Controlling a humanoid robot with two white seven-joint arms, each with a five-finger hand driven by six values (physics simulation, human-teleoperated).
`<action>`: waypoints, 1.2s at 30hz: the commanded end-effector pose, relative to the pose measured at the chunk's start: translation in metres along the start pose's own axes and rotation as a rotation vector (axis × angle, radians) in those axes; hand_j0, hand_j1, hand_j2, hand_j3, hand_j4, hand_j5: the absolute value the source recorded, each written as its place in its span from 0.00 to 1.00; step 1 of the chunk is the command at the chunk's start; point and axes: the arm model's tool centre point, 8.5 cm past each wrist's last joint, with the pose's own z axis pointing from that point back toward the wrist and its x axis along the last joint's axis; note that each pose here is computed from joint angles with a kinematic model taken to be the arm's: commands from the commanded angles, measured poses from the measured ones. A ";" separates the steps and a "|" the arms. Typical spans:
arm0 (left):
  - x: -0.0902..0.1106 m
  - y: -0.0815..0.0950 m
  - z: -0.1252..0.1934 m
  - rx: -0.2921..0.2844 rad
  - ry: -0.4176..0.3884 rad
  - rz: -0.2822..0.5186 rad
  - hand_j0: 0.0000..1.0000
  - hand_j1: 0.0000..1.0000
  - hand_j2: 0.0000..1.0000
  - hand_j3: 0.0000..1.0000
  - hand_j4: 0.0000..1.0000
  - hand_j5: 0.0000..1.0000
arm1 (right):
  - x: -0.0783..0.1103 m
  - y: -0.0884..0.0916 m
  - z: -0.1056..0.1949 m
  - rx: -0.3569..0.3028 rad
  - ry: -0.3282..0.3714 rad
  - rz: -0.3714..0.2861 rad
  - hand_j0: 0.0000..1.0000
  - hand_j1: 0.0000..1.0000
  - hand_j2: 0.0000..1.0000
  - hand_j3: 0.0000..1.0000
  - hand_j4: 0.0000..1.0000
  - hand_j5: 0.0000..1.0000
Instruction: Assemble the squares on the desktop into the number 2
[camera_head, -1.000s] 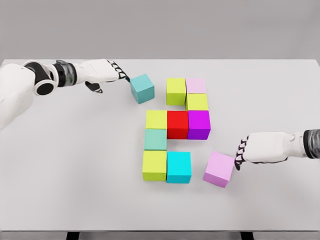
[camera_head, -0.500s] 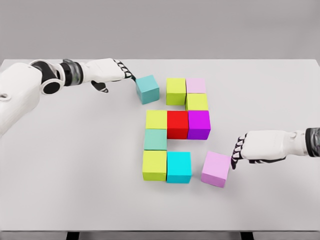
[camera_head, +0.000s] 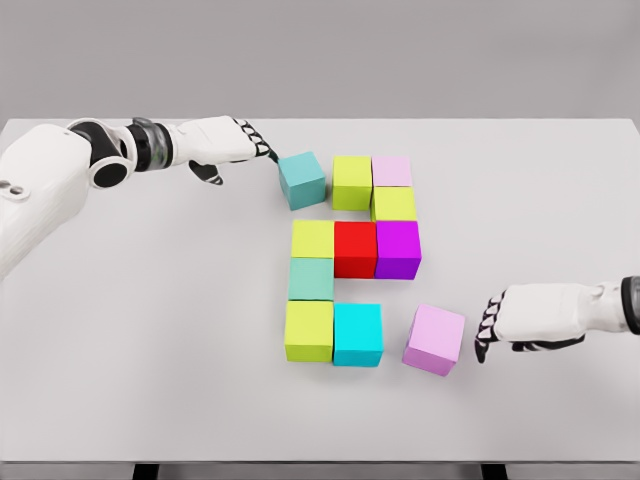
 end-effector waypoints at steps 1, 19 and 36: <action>0.000 0.001 0.000 0.005 0.001 0.006 0.90 0.90 0.90 0.90 0.90 0.90 | 0.001 -0.002 0.000 -0.025 -0.004 -0.007 0.60 0.60 0.60 0.60 0.60 0.60; -0.016 0.001 0.017 0.030 0.039 0.030 0.90 0.90 0.90 0.90 0.90 0.90 | 0.007 -0.004 -0.013 -0.067 -0.050 -0.037 0.57 0.57 0.57 0.57 0.57 0.57; -0.005 -0.009 0.017 0.018 0.007 0.019 0.90 0.90 0.90 0.90 0.90 0.90 | 0.008 -0.013 -0.018 -0.103 -0.063 -0.032 0.56 0.56 0.56 0.56 0.56 0.56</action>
